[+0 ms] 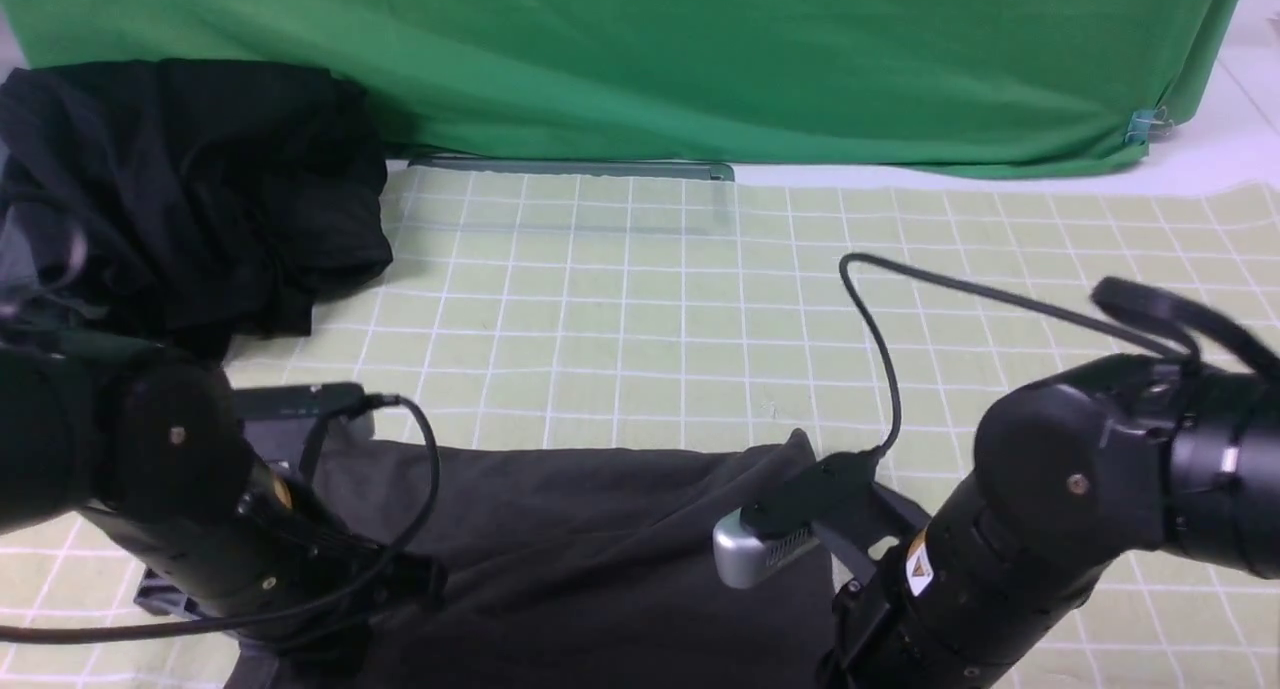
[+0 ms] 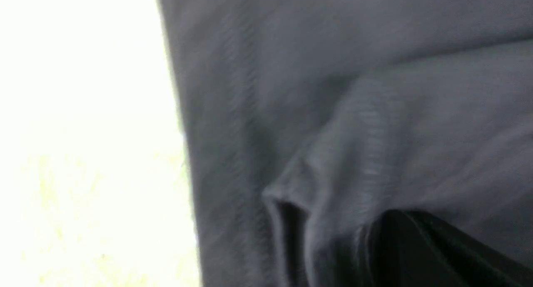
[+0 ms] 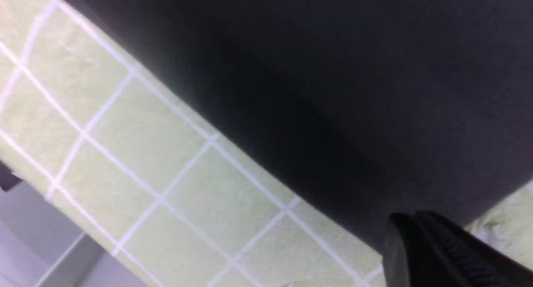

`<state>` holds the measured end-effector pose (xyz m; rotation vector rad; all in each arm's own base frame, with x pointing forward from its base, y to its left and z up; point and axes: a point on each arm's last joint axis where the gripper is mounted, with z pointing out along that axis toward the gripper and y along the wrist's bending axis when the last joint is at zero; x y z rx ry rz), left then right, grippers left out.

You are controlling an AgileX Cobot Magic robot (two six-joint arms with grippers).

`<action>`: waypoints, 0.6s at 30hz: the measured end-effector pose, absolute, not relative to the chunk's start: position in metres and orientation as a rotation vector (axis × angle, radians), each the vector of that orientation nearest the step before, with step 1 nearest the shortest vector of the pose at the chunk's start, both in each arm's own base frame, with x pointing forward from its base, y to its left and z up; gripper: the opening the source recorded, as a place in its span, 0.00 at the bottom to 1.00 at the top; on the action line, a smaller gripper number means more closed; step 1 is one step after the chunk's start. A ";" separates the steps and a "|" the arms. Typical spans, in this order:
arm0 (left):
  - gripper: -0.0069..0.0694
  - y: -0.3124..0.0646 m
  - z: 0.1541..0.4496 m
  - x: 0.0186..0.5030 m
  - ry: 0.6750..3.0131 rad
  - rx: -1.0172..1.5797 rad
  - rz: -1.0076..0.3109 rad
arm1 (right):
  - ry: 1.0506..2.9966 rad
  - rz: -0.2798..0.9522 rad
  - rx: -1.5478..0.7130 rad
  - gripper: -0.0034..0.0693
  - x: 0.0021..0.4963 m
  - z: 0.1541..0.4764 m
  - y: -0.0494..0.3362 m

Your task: Fold a long-sleeved shirt over a green coffee tablecloth.

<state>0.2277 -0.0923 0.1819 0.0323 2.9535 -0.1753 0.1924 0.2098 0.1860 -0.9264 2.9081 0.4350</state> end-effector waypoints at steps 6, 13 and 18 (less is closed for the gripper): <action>0.08 -0.091 0.180 0.225 2.981 0.015 -0.156 | 2.936 0.387 -0.968 0.04 0.195 0.173 0.210; 0.08 -0.073 0.217 0.205 2.912 0.082 -0.020 | 2.796 0.374 -0.772 0.04 0.240 0.225 0.179; 0.08 -0.069 0.241 0.194 2.807 0.063 -0.077 | 2.697 0.426 -0.702 0.12 0.285 0.260 0.167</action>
